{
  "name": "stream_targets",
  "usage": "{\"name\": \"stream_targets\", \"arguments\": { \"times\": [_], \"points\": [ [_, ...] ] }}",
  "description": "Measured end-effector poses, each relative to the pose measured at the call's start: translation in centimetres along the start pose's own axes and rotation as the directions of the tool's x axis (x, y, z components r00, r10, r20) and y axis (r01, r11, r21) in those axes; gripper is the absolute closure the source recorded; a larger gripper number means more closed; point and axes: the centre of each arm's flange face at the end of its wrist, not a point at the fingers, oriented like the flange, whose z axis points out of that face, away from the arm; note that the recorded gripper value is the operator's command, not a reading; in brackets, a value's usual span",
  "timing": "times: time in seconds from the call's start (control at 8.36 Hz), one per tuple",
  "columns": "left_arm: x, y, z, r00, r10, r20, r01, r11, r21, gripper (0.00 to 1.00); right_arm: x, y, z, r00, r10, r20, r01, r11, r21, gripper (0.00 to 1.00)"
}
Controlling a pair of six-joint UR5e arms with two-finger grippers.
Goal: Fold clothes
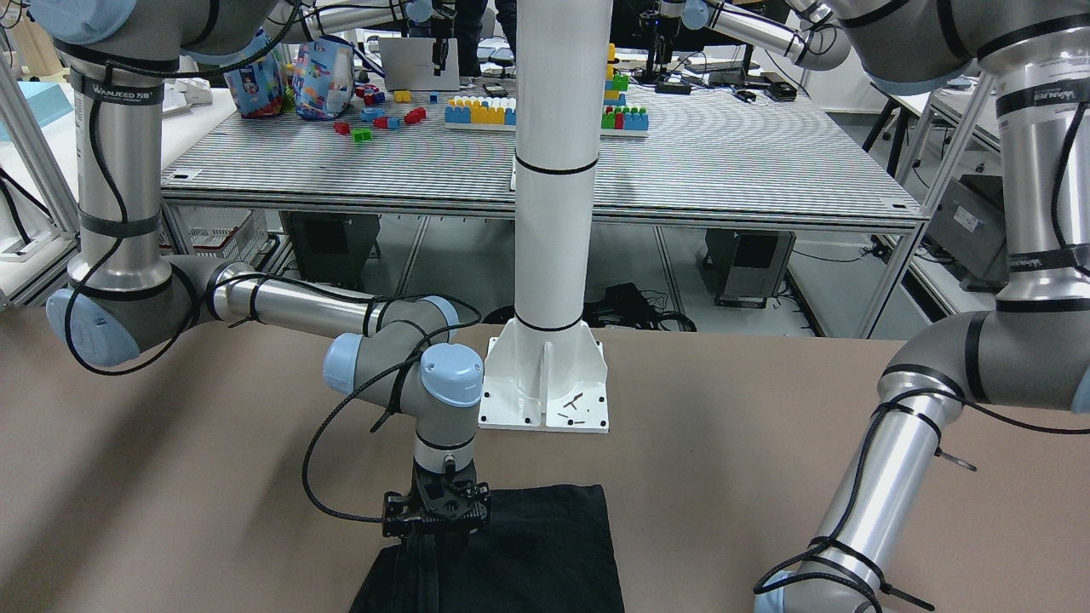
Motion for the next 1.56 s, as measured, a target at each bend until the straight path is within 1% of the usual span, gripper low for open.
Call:
{"name": "stream_targets", "arguments": {
  "times": [0.24, 0.48, 0.96, 1.08, 1.32, 1.56],
  "points": [
    [0.0, 0.0, 0.0, 1.000, 0.000, 0.000, 0.000, 1.000, -0.001, 0.00, -0.4, -0.7, 2.0, 0.999, 0.001, -0.033, -0.002, 1.000, -0.019, 0.07],
    [0.0, 0.0, 0.0, 1.000, 0.000, 0.001, 0.000, 1.000, -0.001, 0.00, 0.3, -1.0, 3.3, 0.998, -0.036, -0.058, 0.034, 0.999, -0.036, 0.07],
    [0.0, 0.0, 0.0, 1.000, 0.001, 0.001, -0.001, 1.000, -0.001, 0.00, 3.1, -3.2, 3.4, 0.993, -0.089, -0.083, 0.086, 0.996, -0.034, 0.07],
    [0.0, 0.0, 0.1, 1.000, 0.002, 0.000, -0.002, 1.000, -0.002, 0.00, 4.4, -3.3, 3.8, 0.990, -0.108, -0.094, 0.104, 0.994, -0.038, 0.07],
    [0.2, 0.0, 0.1, 1.000, 0.003, -0.001, -0.003, 1.000, -0.002, 0.00, 7.0, -2.6, 4.9, 0.983, -0.141, -0.116, 0.135, 0.989, -0.057, 0.07],
    [0.3, 0.0, 0.1, 1.000, 0.003, -0.001, -0.003, 1.000, -0.002, 0.00, 8.6, -2.9, 3.6, 0.981, -0.159, -0.111, 0.155, 0.987, -0.041, 0.07]
  ]
}}
